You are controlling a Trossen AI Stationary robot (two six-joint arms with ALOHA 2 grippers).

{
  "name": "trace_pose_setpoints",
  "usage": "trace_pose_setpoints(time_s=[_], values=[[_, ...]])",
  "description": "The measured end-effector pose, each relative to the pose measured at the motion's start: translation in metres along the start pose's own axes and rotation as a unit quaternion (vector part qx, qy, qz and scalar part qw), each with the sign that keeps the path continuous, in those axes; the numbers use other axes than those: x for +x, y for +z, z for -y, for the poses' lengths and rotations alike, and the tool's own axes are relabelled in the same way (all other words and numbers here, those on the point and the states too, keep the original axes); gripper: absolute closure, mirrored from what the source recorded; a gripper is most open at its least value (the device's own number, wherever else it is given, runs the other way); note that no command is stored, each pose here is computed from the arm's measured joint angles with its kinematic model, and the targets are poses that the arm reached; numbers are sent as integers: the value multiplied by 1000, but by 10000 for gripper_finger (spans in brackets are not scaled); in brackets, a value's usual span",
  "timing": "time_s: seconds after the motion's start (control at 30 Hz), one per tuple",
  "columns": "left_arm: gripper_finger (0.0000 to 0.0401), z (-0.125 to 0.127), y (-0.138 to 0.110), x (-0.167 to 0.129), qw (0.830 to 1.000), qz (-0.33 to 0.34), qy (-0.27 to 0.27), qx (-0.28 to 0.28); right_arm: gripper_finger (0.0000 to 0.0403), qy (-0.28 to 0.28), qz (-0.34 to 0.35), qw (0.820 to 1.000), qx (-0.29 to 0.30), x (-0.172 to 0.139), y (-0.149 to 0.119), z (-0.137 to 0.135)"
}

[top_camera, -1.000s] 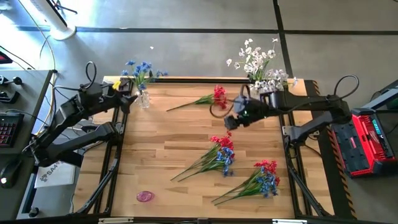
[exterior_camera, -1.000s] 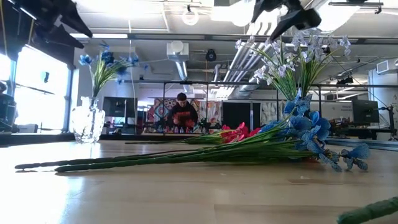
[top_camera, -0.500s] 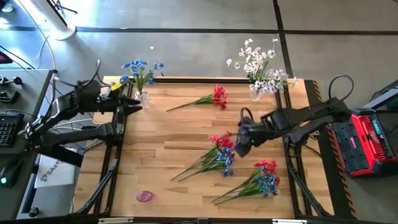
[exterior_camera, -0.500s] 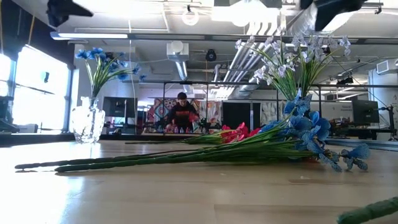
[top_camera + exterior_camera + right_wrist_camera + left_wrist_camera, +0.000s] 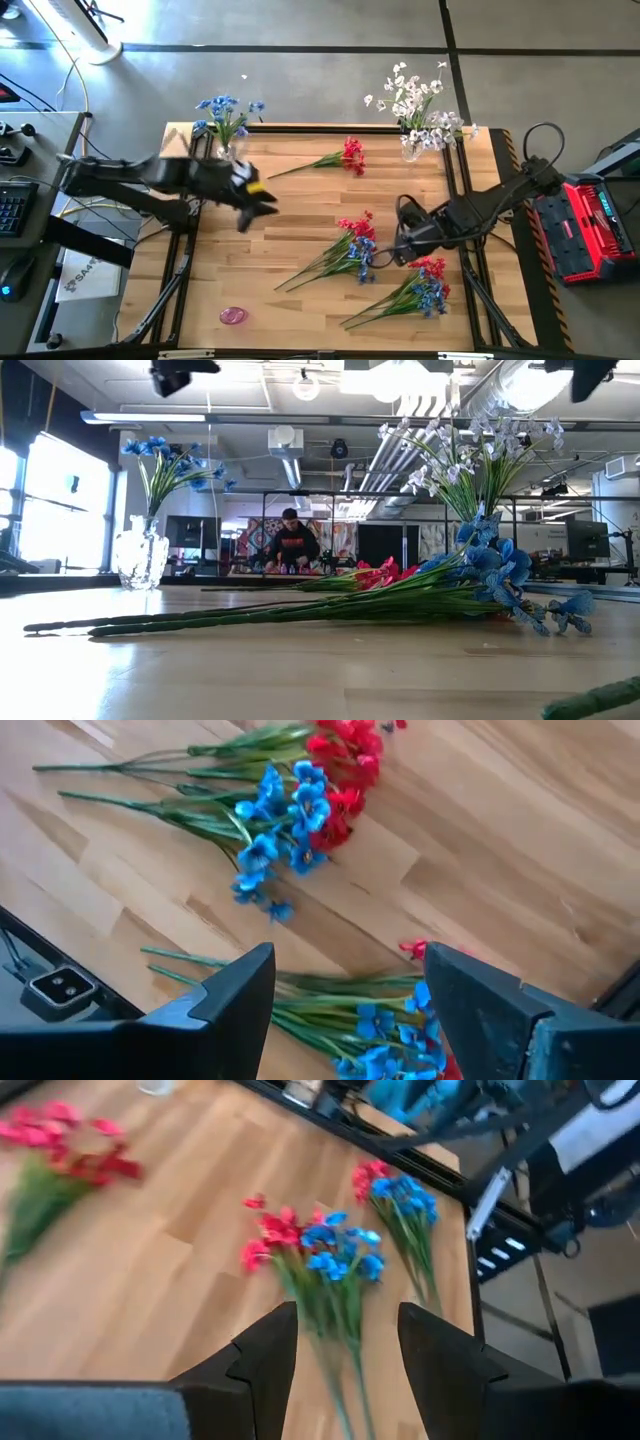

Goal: Sort flowers into vase by color
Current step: Put the top blue flowers into the left transparent vase

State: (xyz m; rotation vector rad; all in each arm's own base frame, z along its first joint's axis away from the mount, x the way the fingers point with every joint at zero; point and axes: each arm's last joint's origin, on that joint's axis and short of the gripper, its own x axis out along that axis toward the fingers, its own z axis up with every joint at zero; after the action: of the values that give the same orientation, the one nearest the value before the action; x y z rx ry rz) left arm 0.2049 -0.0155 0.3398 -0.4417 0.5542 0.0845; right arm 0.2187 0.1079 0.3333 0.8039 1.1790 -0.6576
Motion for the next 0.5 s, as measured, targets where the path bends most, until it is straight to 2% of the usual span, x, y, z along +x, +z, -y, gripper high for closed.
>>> trace_pose_setpoints(time_s=[0.23,0.5], values=[[240,39,-18,66,999,-31,-35,24,158,-1,2,1000,-8,-2,-14,-1],[240,63,-50,137,997,-57,-48,37,158,-5,11,999,-35,-4,-25,0]])
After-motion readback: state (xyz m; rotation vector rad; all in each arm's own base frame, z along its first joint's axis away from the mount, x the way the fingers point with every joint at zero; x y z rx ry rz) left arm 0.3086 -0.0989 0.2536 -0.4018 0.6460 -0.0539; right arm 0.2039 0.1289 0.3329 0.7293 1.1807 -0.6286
